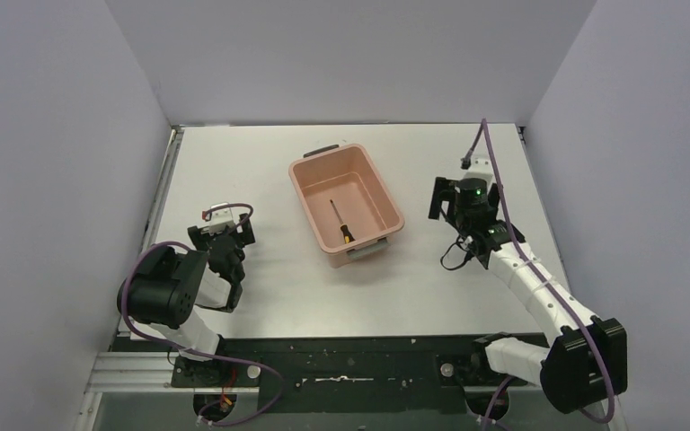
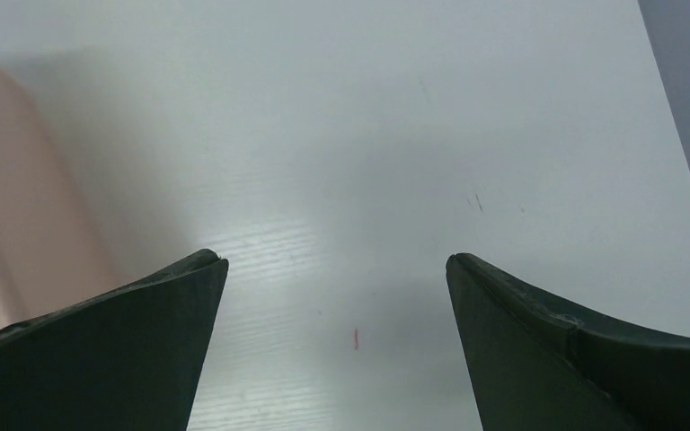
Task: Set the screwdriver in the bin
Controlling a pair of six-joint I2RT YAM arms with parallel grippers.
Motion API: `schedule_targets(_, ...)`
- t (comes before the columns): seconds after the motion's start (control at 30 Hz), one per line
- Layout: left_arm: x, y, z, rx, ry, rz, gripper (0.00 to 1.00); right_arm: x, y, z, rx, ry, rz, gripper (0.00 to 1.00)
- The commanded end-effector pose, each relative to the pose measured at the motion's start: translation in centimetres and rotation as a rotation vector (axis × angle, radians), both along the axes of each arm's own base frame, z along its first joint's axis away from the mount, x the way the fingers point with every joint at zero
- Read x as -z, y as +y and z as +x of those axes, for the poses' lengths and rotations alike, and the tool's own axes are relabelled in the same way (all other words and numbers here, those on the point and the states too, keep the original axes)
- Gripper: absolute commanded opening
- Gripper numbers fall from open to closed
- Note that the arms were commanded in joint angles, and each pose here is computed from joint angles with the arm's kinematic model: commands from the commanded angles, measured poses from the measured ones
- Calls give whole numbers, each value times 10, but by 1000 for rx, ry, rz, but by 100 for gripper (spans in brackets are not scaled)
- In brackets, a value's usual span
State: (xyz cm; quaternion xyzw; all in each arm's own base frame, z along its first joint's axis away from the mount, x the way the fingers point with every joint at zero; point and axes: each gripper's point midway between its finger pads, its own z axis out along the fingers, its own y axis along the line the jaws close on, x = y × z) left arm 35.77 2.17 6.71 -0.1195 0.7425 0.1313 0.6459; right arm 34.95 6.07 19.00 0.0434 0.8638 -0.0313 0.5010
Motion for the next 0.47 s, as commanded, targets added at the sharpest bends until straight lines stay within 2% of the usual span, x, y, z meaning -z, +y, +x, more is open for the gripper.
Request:
schedule_targets(0.0,-15,-1,4,2,-54,-5,97,9,-23,8,60,-136,83,100)
schedule_targets(0.2,-14,0,4,1,-53,-4,97,65,-35,-11,94,-84,107,100)
schedule_targets(0.43,-14,0,4,-1,-53,-4,97,79,-38,-16,105,-63,107,100)
